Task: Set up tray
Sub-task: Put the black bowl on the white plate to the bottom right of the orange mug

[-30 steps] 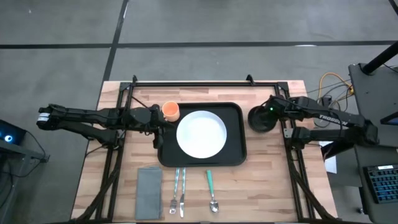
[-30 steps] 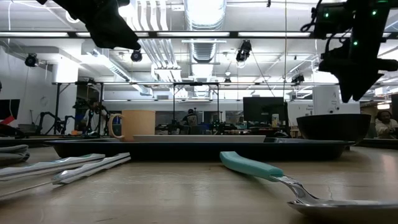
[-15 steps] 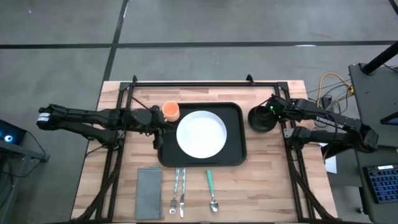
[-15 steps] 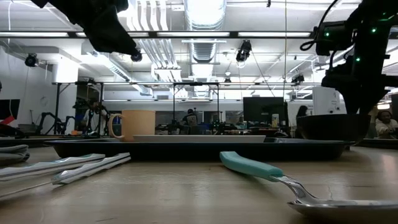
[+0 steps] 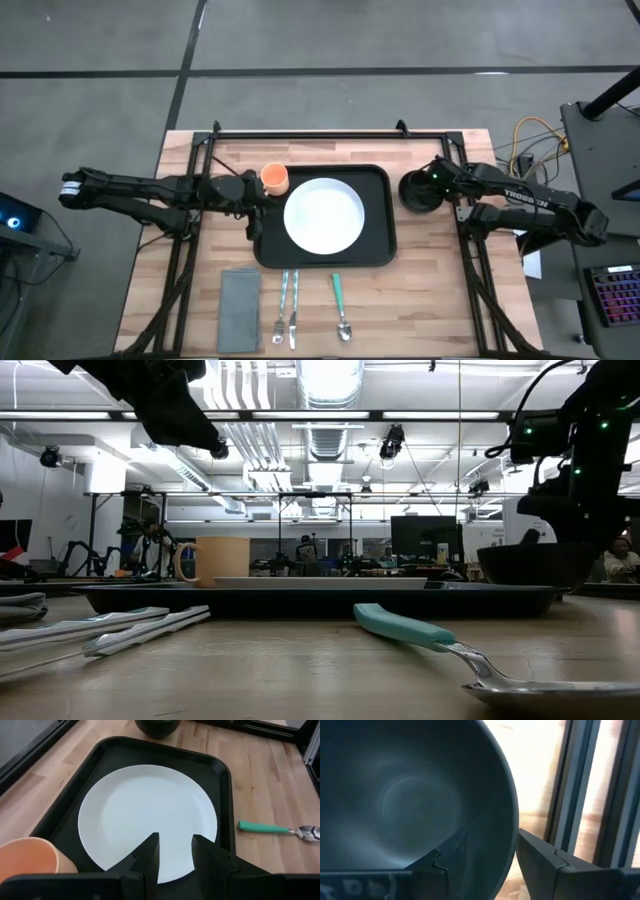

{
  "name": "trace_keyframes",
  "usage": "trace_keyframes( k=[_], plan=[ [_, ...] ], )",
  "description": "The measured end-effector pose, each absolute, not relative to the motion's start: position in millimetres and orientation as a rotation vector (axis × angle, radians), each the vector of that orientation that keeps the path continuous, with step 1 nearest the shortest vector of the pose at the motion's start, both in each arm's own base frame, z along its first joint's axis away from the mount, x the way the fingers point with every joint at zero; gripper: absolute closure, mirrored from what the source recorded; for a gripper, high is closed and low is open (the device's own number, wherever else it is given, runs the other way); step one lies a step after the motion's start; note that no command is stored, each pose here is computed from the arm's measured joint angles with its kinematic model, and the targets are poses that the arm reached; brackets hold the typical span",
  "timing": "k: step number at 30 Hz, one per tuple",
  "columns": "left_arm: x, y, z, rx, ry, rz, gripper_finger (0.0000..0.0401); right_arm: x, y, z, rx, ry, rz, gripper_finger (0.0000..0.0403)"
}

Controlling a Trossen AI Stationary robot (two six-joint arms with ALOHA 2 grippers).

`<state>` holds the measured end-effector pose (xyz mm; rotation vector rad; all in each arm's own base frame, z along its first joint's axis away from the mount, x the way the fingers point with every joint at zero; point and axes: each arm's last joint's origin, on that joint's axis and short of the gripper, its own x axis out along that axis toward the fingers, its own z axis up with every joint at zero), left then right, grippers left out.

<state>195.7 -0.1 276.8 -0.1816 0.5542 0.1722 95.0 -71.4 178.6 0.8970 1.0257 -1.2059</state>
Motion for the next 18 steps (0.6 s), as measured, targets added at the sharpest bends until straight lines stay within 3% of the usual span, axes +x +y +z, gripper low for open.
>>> trace_keyframes(
  k=[4, 10, 18],
  plan=[
    [195.7, -0.1, 276.8, -0.182, 0.554, 0.172, 0.0306, 95.3, -70.7, 178.7, 0.916, 1.032, -1.183, 0.0283],
    [195.7, -0.1, 276.7, -0.182, 0.555, 0.172, 0.0306, 96.3, -70.4, 179.5, 0.914, 1.045, -1.143, 0.0382],
    [195.7, -0.1, 277.1, -0.182, 0.553, 0.172, 0.0306, 97.1, -69.8, 199.7, 0.929, 1.068, -1.108, 0.0394]
  ],
)
